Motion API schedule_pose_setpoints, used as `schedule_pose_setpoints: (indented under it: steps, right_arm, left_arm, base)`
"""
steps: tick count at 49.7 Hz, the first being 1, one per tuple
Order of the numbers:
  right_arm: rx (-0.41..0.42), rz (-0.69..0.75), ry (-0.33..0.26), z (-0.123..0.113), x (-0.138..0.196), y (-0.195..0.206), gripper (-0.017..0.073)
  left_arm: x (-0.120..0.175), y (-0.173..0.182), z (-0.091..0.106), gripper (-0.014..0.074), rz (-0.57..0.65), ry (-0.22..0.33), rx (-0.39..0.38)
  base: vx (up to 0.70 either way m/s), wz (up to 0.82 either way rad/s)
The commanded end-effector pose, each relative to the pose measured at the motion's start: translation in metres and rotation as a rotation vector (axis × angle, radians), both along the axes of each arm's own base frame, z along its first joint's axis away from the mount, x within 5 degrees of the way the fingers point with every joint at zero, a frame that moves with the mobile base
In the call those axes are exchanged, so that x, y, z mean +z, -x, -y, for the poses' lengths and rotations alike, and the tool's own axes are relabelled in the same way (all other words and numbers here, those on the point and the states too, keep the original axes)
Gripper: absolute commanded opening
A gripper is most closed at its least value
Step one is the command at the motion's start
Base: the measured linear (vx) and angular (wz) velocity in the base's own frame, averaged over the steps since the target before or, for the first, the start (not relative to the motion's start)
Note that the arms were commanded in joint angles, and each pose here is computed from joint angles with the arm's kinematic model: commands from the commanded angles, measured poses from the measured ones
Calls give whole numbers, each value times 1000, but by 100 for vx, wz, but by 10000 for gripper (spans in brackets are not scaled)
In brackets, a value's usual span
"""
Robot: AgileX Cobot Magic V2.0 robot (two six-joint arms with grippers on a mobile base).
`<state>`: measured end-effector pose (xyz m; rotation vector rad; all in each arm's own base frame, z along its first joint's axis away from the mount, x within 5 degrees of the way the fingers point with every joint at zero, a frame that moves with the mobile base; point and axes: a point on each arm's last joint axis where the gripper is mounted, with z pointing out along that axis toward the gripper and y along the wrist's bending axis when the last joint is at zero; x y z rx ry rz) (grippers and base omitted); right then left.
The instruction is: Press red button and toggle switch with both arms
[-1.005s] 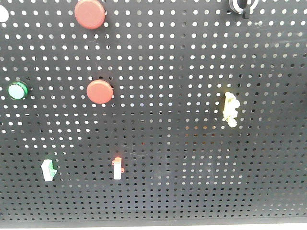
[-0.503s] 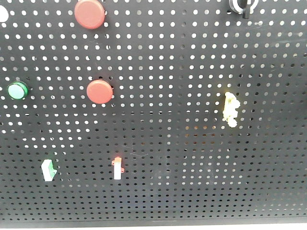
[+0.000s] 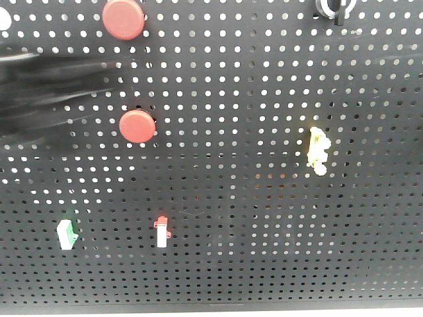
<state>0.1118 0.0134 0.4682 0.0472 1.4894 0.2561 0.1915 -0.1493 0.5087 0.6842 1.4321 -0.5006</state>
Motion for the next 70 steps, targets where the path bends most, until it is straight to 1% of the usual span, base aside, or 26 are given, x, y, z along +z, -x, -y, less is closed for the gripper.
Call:
schedule_pose_setpoints:
  steps: [1,7,22,31,35,42,51,57,62,65,67,69,70]
  right_arm:
    - [-11,105,3,1,15,3,-3]
    - [-11,105,3,1,15,3,-3]
    - [-13,103,9,1,15,3,-3]
    - [-15,102,12,1,15,3,-3]
    - [-15,102,12,1,15,3,-3]
    - [-14,95,13,1,14,3,-3]
    - [-12,78,15,1,12,2,-3]
    - [-11,64,18,1,11,2,-3]
    - [-12,54,30,1,10,2,-3]
    - [-13,49,45,1,9,2,-3]
    - [-14,42,66,1,9,2,-3]
    - [-12,28,96,0,7,2,-3]
    - [-9,20,98,0,6,2,-3]
  left_arm:
    - [29,3,-3,1,100,100,17]
    - [34,-1,-1,1,128,89,28]
    - [40,-5,-4,1,190,118,71]
    - [37,-15,-9,1,176,115,111]
    - [33,-23,-9,1,165,105,126]
    - [28,-37,-8,1,162,107,159]
    - [26,-49,-6,1,157,102,175]
    - [31,-40,-9,1,145,95,157]
    - [41,-20,-18,1,143,107,133]
    - [44,-9,-22,1,116,104,111]
    - [43,-1,-25,1,87,94,93]
    - [41,8,-28,1,59,69,75]
    - [39,10,-28,1,52,61,72]
  base:
    - [0,0]
    - [0,0]
    - [0,0]
    - [0,0]
    - [0,0]
    - [0,0]
    - [0,0]
    - [0,0]
    - [0,0]
    - [0,0]
    - [0,0]
    - [0,0]
    - [0,0]
